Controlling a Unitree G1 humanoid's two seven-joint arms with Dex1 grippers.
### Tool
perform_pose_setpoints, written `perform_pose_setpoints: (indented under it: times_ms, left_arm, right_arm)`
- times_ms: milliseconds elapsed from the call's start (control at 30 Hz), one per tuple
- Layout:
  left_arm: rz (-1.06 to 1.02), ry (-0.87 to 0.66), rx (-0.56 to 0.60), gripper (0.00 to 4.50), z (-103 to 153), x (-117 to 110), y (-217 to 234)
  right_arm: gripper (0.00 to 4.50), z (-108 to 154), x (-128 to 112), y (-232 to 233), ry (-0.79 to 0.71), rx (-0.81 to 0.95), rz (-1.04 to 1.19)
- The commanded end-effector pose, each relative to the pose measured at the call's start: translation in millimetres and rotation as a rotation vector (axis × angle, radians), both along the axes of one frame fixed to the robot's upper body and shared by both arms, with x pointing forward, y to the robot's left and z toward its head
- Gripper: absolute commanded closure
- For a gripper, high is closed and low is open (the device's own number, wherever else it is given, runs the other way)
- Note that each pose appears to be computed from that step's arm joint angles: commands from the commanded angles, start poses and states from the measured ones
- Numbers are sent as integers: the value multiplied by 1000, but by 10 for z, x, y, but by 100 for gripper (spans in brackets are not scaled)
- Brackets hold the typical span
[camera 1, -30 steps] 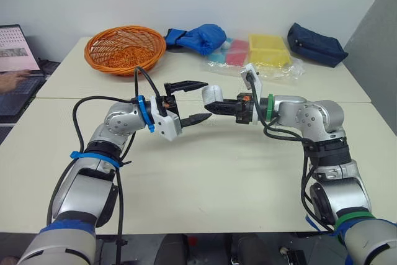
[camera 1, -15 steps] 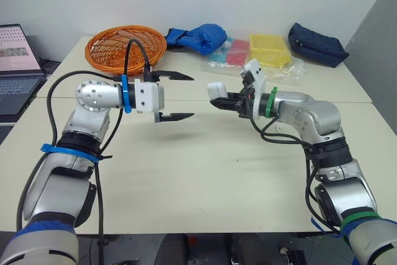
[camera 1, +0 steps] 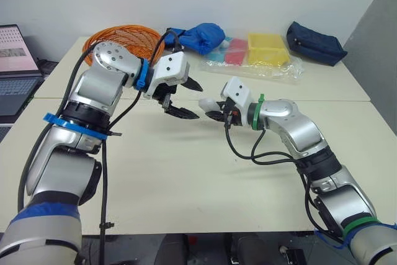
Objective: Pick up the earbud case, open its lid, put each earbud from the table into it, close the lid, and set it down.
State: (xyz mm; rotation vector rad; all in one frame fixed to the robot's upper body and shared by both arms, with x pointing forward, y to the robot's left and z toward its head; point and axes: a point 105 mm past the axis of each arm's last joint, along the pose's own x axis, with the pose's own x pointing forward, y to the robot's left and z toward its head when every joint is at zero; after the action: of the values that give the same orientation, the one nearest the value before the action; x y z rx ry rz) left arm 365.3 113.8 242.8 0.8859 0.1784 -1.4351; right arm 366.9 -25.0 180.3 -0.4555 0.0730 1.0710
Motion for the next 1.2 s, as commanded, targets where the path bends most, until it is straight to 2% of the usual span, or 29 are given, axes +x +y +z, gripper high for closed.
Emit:
perform_pose_setpoints:
  times_ms: [33, 67, 600, 1200]
  left_arm:
    - [-13, -54, 20, 178, 75, 46, -50]
    - [-20, -67, 25, 202, 63, 62, -72]
    - [-29, -87, 32, 202, 1, 178, -263]
    - [-37, -90, 47, 202, -42, 164, -242]
  right_arm:
    - [364, 162, -32, 25, -66, 20, 15]
    - [364, 157, -36, 26, -67, 19, 14]
    - [364, 156, -116, 96, -104, -16, 35]
    - [364, 158, -127, 124, -93, -7, 38]
